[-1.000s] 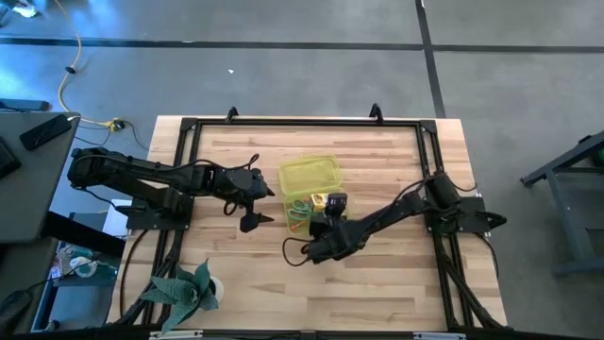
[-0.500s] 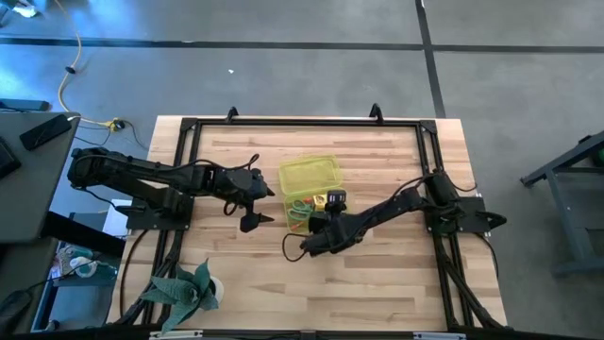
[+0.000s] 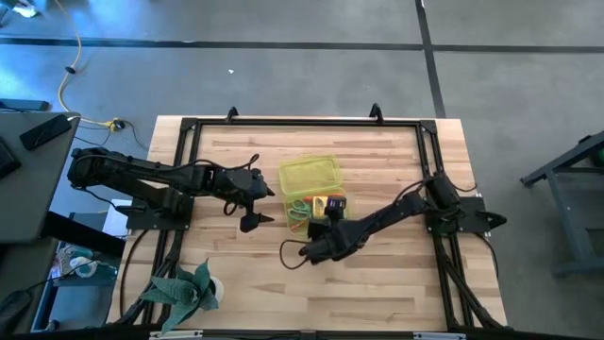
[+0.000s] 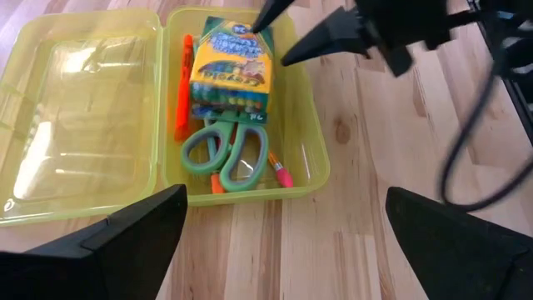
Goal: Pack school essentials
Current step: Put the box of crayons into the yellow storage box, then close the yellow storage box
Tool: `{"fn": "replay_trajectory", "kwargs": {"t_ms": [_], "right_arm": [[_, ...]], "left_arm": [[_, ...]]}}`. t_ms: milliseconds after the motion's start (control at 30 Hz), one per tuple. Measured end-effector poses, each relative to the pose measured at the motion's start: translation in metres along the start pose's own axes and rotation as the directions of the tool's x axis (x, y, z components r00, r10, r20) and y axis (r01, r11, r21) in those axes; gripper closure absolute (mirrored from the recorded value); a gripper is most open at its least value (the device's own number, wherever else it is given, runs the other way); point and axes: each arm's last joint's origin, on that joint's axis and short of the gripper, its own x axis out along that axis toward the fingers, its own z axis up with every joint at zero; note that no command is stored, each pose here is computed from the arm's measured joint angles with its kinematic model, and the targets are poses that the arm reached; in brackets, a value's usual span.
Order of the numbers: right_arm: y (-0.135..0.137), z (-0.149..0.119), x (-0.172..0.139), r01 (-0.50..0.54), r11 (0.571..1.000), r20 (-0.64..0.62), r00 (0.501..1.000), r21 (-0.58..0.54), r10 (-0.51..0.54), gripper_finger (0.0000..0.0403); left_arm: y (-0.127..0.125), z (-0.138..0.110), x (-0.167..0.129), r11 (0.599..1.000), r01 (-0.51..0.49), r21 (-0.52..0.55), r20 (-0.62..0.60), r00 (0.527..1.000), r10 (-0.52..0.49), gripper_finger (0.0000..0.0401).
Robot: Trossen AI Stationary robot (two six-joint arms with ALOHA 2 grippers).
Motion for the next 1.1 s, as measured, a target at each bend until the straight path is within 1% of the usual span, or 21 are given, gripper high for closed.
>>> {"fn": "replay_trajectory", "kwargs": {"t_ms": [133,233,367,500,667,833,967,1100], "right_arm": [[0.002,0.005,-0.015,-0.013,0.999,0.030,0.999,0.034,0.012,0.0217],[0.001,0.006,-0.025,0.011,0.997,0.032,0.999,0.072,-0.014,0.0217],[-0.007,0.001,-0.033,0.113,0.988,0.010,0.993,0.103,-0.114,0.0217],[-0.024,-0.006,-0.033,0.234,0.961,-0.065,0.972,0.147,-0.226,0.0217],[-0.050,-0.014,-0.034,0.325,0.926,-0.151,0.942,0.191,-0.300,0.0218],[-0.080,-0.015,-0.032,0.331,0.906,-0.178,0.940,0.263,-0.291,0.0218],[-0.109,-0.029,-0.024,0.343,0.868,-0.241,0.932,0.360,-0.269,0.0218],[-0.135,-0.045,-0.012,0.315,0.823,-0.277,0.940,0.472,-0.200,0.0218]], "left_arm": [[0.000,0.000,0.000,1.000,0.000,0.000,0.000,1.000,0.000,0.0002],[0.000,0.000,0.000,1.000,0.000,0.000,0.000,1.000,0.000,0.0001],[0.000,0.000,0.000,1.000,0.000,0.000,-0.001,1.000,0.000,0.0002],[0.000,0.000,0.000,1.000,-0.001,0.007,-0.004,1.000,0.001,0.0002],[0.000,-0.001,0.000,1.000,-0.001,0.018,-0.007,1.000,0.001,0.0002],[0.000,-0.001,0.000,1.000,-0.002,0.017,-0.015,1.000,0.002,0.0001],[0.001,-0.005,0.007,1.000,-0.007,0.012,-0.054,0.999,0.008,0.0001],[0.002,-0.011,0.021,1.000,-0.013,-0.002,-0.118,0.993,0.013,0.0002]]}}
